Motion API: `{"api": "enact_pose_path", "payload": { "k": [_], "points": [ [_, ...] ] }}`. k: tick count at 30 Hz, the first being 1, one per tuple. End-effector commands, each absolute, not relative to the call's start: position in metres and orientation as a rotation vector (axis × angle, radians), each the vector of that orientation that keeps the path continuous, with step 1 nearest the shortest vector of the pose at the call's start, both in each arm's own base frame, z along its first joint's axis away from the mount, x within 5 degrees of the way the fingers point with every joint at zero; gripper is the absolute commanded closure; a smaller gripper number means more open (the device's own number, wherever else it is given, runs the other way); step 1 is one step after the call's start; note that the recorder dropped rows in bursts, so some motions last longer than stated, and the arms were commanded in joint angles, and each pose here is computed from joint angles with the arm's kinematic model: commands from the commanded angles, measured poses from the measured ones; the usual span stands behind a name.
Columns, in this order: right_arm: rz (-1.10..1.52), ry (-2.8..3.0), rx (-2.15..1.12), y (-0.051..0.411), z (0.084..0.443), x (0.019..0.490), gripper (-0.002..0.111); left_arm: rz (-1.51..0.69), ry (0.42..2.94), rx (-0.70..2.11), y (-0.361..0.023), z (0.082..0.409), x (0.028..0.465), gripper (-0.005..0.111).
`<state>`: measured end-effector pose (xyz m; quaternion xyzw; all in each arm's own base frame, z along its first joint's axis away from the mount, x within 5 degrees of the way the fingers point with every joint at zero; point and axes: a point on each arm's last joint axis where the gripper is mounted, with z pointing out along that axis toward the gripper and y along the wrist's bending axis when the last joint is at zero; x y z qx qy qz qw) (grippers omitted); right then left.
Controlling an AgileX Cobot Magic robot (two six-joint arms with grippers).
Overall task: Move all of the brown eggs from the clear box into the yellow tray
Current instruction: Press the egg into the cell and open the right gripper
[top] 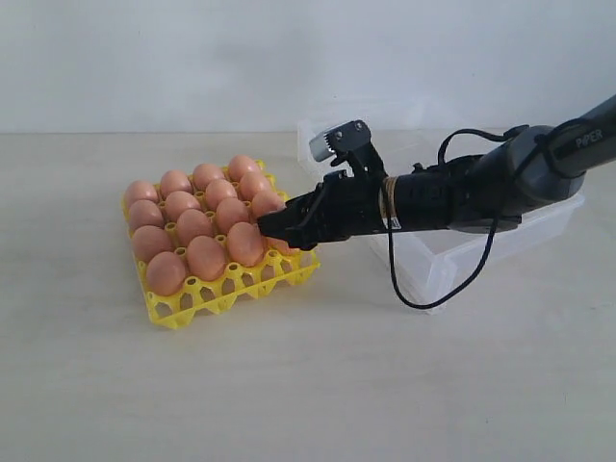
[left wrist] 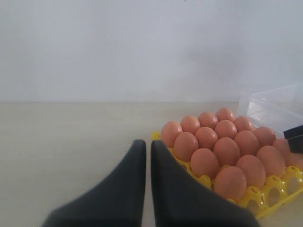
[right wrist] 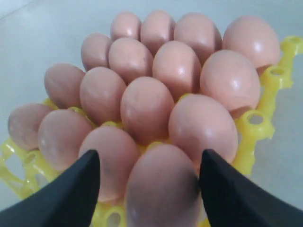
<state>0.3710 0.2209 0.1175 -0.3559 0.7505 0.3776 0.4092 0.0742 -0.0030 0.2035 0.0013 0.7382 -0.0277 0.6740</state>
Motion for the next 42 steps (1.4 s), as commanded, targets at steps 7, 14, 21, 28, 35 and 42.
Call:
{"api": "enact_pose_path", "payload": {
  "k": [7,14,21,28,35,42],
  "points": [
    [0.984,2.000,-1.038,0.216,0.131,0.357,0.066,-0.063,1.657,0.004,-0.003,0.203,0.075,0.103],
    [0.953,2.059,-1.157,0.213,0.123,0.350,0.108,-0.063,1.657,0.004,-0.003,0.203,0.075,0.103],
    [1.004,2.064,-1.157,0.214,0.126,0.347,0.108,-0.063,1.657,0.004,-0.003,0.203,0.075,0.103],
    [0.967,2.023,-1.208,0.219,0.155,0.339,0.108,-0.063,1.657,0.004,-0.003,0.203,0.075,0.103],
    [0.706,2.069,-1.194,0.241,0.144,0.338,0.108,-0.063,1.657,0.004,-0.003,0.203,0.075,0.103],
    [0.730,2.100,-1.156,0.240,0.144,0.337,0.108,-0.063,1.657,0.004,-0.003,0.203,0.075,0.103]
  ]
}}
